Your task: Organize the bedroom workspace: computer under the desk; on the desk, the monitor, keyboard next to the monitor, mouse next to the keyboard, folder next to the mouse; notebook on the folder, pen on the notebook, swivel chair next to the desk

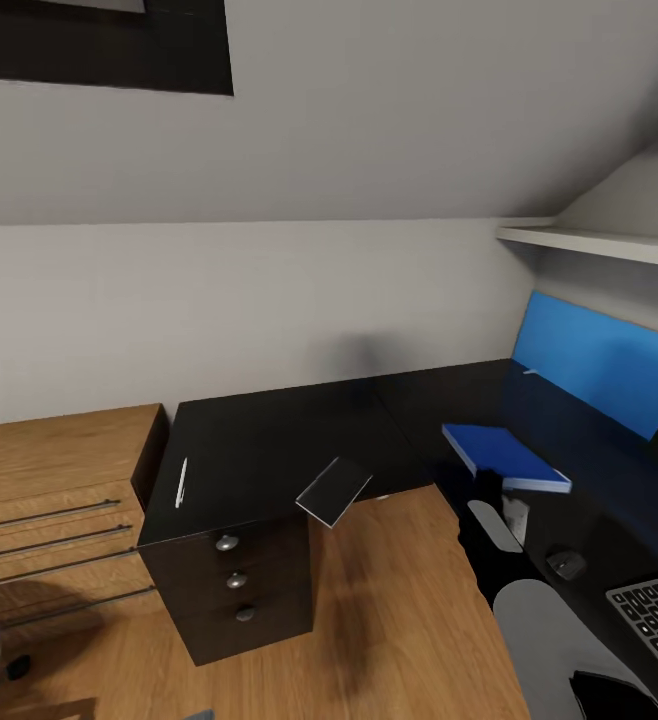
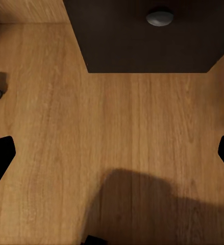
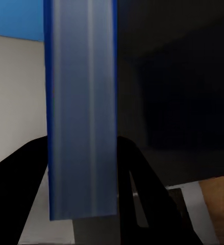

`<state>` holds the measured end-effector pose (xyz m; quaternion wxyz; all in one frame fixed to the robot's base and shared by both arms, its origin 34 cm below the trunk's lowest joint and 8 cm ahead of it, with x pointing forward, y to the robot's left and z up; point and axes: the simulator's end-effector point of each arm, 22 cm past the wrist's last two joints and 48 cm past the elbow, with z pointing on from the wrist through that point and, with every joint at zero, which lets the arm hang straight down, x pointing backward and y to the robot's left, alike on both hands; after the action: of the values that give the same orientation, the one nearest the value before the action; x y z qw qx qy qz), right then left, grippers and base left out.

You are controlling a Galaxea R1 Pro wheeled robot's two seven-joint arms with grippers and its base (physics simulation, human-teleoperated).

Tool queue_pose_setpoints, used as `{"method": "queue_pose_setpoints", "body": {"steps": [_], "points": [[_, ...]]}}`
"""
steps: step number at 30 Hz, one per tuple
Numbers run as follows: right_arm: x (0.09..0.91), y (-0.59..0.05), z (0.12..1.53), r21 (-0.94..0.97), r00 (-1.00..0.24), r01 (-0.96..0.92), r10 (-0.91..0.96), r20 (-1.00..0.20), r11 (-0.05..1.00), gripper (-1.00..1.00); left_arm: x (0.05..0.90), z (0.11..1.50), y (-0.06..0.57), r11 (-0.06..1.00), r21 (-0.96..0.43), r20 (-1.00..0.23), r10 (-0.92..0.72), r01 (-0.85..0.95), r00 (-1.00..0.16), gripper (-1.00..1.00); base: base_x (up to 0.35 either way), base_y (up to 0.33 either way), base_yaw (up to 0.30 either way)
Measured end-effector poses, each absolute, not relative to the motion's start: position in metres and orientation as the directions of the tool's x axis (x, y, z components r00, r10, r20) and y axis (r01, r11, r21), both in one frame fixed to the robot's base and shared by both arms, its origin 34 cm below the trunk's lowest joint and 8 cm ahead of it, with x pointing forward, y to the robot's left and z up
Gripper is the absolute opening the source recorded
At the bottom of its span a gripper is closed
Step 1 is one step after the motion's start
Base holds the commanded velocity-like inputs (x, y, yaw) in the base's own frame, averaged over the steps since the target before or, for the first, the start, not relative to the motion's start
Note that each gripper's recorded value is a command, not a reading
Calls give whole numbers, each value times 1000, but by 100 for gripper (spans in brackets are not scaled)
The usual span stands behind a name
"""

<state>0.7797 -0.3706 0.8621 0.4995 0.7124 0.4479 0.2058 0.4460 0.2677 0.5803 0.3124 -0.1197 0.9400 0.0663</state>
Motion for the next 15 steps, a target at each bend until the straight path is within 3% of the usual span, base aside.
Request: {"method": "queue_pose_setpoints", "body": {"steps": [15], "points": [[794,-372,901,958,512,287,843,-165,13,-100,449,582,267,963,44,-609,-184,-264,-772,100,0,0,0]]}}
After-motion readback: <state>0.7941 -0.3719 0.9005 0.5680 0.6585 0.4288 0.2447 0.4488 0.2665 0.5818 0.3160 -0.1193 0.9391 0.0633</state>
